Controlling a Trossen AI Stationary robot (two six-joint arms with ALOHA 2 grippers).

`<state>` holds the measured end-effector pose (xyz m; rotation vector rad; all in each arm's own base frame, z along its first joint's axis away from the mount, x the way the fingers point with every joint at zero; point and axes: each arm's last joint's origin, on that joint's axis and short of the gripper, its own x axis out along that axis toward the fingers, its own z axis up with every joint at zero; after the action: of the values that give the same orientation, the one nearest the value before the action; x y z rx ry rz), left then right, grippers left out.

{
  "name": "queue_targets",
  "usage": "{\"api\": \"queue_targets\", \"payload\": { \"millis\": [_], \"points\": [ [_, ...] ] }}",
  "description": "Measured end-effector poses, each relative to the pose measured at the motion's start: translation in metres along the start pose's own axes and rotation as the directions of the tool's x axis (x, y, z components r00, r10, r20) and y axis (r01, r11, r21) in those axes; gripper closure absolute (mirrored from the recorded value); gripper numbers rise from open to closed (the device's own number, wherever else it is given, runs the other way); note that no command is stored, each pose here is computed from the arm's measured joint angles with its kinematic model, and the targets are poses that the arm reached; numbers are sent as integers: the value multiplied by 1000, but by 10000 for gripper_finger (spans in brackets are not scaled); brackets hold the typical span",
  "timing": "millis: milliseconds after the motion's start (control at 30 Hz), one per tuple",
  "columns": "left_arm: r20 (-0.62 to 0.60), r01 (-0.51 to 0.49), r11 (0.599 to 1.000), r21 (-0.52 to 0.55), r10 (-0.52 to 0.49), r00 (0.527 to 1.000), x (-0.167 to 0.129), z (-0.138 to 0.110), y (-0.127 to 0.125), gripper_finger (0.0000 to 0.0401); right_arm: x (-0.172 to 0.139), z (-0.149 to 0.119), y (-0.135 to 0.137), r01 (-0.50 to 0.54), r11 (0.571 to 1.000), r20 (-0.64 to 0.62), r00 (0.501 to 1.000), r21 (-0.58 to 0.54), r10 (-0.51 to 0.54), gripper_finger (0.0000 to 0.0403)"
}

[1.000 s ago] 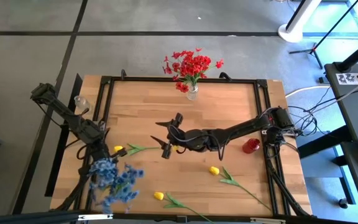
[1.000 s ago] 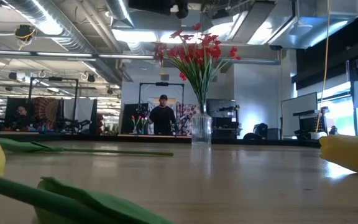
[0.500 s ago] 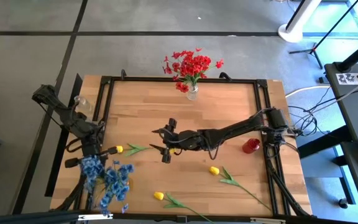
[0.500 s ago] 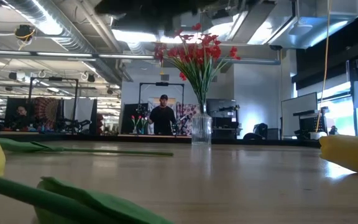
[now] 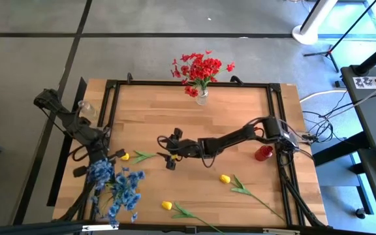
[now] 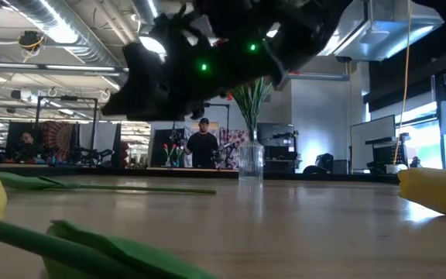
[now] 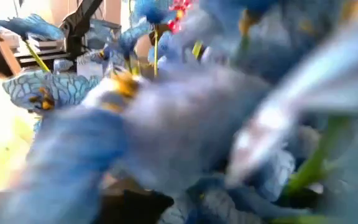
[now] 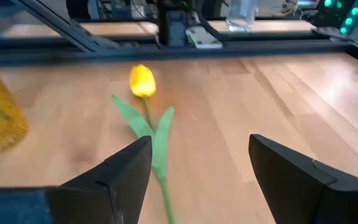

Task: Sort flowers into vase by color
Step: Put the blue flower into the yellow vase

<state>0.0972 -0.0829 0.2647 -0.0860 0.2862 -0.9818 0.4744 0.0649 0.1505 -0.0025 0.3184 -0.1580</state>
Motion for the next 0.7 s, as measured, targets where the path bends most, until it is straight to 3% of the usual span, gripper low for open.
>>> {"api": "queue_targets", "payload": {
  "millis": [233,700],
  "points": [
    [-35,7,1000,9,-7,999,5,-3,2,388,1,0,-3,7,1000,-1,1000,-24,-7,134],
    [-149,63,998,-9,-63,987,20,-12,6,386,4,-14,-2,8,999,-75,997,-43,-11,134]
  ]
}}
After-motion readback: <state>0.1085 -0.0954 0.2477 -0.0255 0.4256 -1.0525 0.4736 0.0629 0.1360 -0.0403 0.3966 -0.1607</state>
